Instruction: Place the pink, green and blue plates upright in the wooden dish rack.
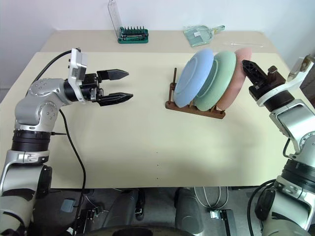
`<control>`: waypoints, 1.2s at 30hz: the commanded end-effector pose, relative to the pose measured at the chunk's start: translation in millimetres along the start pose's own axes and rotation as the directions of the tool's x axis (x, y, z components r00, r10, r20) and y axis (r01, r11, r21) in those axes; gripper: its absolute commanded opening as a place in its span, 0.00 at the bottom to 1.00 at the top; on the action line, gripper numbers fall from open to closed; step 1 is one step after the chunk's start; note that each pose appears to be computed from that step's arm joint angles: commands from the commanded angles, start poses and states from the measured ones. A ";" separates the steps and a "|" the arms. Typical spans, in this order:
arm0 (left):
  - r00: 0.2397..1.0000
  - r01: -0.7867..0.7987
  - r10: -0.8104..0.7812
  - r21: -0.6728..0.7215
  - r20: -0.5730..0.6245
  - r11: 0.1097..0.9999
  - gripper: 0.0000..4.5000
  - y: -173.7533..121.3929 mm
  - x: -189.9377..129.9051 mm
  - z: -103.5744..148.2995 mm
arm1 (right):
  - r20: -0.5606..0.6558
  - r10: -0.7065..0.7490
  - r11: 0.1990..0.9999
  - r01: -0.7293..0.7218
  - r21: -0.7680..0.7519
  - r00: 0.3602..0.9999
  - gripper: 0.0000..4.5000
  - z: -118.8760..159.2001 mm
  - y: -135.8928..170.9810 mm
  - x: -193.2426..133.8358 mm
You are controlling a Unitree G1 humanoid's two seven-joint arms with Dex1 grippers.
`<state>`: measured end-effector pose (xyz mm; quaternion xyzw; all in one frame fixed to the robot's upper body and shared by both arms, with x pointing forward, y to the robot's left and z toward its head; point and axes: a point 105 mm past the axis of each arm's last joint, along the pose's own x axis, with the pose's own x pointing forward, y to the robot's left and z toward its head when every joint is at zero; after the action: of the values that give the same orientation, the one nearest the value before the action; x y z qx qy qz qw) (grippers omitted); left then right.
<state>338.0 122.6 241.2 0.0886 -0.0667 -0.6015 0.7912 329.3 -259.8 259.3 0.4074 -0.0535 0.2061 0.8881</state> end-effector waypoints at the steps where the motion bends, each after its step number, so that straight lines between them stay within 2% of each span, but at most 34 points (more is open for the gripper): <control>1: 0.999 -0.009 0.008 0.041 0.036 0.999 1.00 -0.1 -4.6 14.9 | 0.030 0.031 0.999 -0.030 -0.018 0.999 0.01 10.5 10.3 0.7; 6: 0.999 -0.010 0.008 0.041 0.036 0.999 1.00 -0.2 -4.9 15.0 | 0.011 0.020 0.999 -0.020 -0.029 1.000 0.01 5.5 7.9 0.6; 10: 0.999 -0.009 0.008 0.042 0.037 0.999 1.00 0.0 -4.8 15.2 | -0.056 -0.047 0.994 0.041 -0.103 0.997 0.01 -11.6 -8.3 -3.4; 12: 0.999 -0.009 0.008 0.041 0.037 0.999 1.00 0.2 -4.7 15.1 | -0.096 -0.053 0.985 0.036 -0.167 0.994 0.01 -19.0 -7.6 -3.8; 18: 0.999 -0.008 0.006 0.043 0.039 0.999 1.00 0.4 -3.8 15.0 | -0.132 -0.038 0.975 0.008 -0.223 0.991 0.01 -24.3 -4.7 -2.7; 22: 0.999 -0.009 0.007 0.044 0.042 0.999 1.00 0.3 -3.5 15.6 | -0.156 -0.019 0.973 -0.018 -0.230 0.988 0.31 -28.5 -1.5 -1.9; 26: 0.999 -0.009 0.007 0.043 0.044 0.999 1.00 -0.4 -3.4 15.5 | -0.169 -0.052 0.956 0.000 -0.294 0.984 0.78 -29.8 -4.8 -1.3; 28: 0.999 -0.009 0.007 0.040 0.045 0.999 1.00 -0.7 -3.7 15.7 | -0.170 -0.088 0.918 0.014 -0.396 0.981 0.99 -26.7 -7.7 -0.7; 31: 0.999 -0.007 0.005 0.039 0.048 0.999 1.00 -1.2 -3.3 15.7 | -0.197 -0.100 0.868 -0.011 -0.497 0.975 0.99 -27.3 -6.8 -1.1; 36: 0.999 -0.002 0.001 0.032 0.051 0.999 1.00 -2.6 -2.4 15.4 | -0.201 -0.104 0.828 -0.027 -0.560 0.974 0.99 -24.0 -2.8 -0.9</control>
<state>337.0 121.2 244.4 0.0832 -0.0737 -0.6011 0.7914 331.5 -242.0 224.6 0.1319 0.0243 0.2079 0.9689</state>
